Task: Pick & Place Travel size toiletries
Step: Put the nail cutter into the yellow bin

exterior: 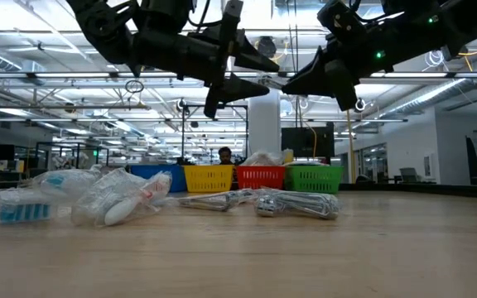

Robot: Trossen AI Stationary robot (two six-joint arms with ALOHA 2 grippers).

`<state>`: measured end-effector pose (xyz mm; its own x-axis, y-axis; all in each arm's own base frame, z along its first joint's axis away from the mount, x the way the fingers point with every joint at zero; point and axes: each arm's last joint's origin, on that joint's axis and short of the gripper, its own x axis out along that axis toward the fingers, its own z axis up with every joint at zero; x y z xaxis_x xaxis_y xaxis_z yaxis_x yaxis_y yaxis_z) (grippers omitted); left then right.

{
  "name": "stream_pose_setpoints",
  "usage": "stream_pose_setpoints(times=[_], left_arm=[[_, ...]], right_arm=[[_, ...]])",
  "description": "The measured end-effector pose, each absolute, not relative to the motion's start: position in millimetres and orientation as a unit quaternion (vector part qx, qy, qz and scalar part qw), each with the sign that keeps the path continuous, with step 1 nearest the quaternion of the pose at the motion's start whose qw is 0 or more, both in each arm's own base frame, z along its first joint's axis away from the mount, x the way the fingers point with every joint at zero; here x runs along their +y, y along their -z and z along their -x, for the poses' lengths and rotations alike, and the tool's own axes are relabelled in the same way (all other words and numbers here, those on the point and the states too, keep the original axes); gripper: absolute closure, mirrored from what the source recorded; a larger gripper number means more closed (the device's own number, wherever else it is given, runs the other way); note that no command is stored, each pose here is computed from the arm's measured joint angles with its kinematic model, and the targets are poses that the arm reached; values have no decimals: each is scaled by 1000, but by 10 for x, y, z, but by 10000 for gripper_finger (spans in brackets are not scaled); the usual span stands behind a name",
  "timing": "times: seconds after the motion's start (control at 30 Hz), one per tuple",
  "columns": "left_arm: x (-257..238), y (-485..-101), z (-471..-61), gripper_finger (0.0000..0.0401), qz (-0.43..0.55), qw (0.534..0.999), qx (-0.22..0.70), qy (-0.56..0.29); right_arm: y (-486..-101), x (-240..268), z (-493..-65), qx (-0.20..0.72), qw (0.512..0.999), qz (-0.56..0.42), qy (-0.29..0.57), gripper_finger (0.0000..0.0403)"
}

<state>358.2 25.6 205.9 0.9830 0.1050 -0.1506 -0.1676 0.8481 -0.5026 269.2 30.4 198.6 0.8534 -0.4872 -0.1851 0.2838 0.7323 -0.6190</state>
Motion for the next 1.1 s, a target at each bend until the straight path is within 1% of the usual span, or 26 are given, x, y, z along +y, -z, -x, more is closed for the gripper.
stream_pose_setpoints(times=[0.1,0.17,0.43,0.67,0.77,0.9,1.1], left_arm=[[271,-2059,-3581,208,268,959,61,-63],[281,-2059,-3580,228,269,959,62,-59],[287,-2063,-3580,360,265,961,61,-57],[304,-2073,-3580,363,239,968,57,-56],[301,-2076,-3581,363,227,971,56,-56],[307,-2084,-3581,363,213,974,51,-62],[311,-2091,-3581,363,202,976,48,-63]], right_arm=[[-1986,304,-2692,170,915,300,211,366],[-1986,304,-2692,170,915,300,211,366],[-1986,302,-2693,170,915,300,211,366],[-1988,302,-2692,169,915,298,211,357],[-1989,302,-2694,164,922,279,213,344],[-1971,303,-2690,166,929,249,216,305],[-1909,300,-2671,185,935,209,219,220]])
